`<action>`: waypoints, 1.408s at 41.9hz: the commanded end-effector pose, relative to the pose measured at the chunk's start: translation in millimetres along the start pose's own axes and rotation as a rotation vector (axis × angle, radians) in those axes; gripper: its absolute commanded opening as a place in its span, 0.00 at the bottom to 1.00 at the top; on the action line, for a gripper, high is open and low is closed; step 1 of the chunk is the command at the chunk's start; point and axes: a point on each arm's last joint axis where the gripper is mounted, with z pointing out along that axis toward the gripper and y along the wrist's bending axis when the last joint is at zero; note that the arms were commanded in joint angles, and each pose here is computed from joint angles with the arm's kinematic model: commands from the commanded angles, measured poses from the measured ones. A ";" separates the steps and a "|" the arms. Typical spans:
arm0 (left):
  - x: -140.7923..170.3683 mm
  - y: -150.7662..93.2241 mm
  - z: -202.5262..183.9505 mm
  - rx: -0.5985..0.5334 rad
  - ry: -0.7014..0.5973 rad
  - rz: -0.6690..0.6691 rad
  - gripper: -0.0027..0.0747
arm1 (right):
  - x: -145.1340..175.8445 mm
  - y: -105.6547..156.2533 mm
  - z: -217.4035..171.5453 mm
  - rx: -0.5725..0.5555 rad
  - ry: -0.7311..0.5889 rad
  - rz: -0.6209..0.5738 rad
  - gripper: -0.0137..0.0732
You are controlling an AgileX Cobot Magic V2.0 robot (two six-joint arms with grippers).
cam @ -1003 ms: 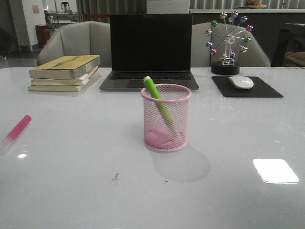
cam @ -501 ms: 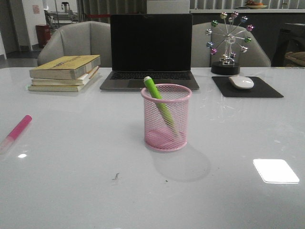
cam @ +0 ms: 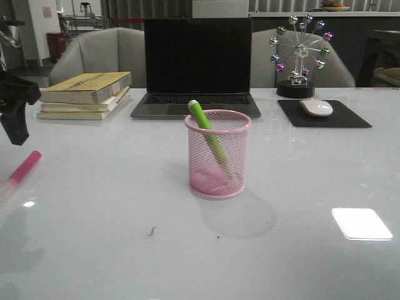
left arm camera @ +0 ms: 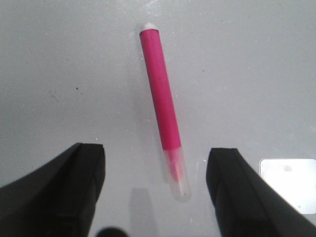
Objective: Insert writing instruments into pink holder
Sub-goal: 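Lower the left gripper onto the pink marker and close on it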
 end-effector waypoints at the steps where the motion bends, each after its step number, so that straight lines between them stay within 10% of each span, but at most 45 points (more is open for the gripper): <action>1: -21.5 2.3 -6.5 -0.006 -0.061 -0.010 0.67 | -12.2 0.6 -6.4 -0.007 -0.095 -0.004 0.67; 44: -60.1 11.2 58.3 0.059 -0.044 -0.133 0.66 | -11.9 0.6 -6.4 -0.006 -0.091 -0.004 0.67; 59: -59.0 12.1 58.4 0.048 -0.032 -0.121 0.16 | -11.9 0.6 -6.4 -0.006 -0.091 -0.004 0.67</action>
